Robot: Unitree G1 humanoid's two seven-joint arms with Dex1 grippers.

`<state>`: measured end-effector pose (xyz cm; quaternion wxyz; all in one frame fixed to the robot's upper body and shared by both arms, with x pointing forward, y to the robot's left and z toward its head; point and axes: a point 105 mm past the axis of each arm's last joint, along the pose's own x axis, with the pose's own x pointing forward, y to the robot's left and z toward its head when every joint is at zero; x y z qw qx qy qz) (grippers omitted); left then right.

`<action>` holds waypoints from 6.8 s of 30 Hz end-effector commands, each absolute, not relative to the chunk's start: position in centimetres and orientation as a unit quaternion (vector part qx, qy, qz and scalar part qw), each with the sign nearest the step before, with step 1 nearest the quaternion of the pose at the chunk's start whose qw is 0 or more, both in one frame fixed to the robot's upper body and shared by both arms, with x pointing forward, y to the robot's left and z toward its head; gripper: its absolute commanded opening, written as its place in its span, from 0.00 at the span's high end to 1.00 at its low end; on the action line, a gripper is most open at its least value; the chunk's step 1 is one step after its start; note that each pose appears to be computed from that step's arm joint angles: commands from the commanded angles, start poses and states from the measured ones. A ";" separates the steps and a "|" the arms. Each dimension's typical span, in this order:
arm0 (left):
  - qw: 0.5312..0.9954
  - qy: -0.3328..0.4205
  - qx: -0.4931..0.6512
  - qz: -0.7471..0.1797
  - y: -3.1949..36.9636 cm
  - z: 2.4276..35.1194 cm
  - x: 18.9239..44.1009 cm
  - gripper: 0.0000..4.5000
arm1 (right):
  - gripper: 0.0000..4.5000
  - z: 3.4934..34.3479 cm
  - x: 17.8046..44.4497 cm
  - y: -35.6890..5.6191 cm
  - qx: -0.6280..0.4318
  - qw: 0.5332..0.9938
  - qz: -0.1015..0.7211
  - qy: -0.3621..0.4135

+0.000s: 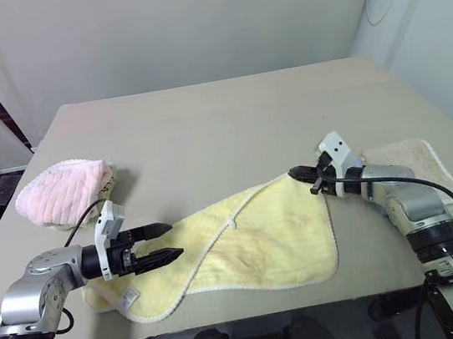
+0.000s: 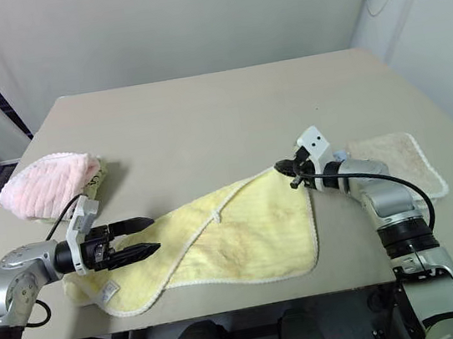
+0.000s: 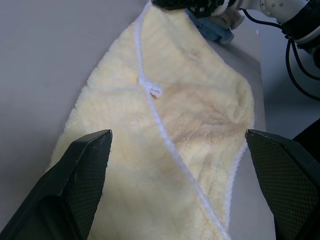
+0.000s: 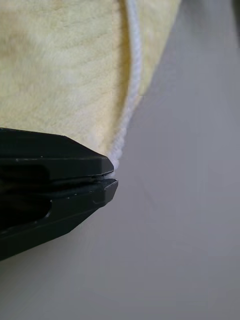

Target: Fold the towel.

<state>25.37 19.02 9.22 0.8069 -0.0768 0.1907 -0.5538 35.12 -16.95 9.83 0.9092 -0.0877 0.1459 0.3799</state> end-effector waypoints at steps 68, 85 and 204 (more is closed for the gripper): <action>0.679 0.160 0.185 -0.692 12.4 4.0 25.4 0.00 | 0.99 19.2 44.8 -19.4 -0.165 0.977 0.131 0.021; 0.646 0.233 0.211 -0.695 13.9 0.2 26.7 0.79 | 1.00 19.2 44.4 -20.4 -0.170 0.978 0.117 0.030; 0.796 0.159 -0.108 -0.574 23.6 12.5 29.1 1.00 | 1.00 11.2 23.8 -23.0 -0.059 0.915 0.362 0.170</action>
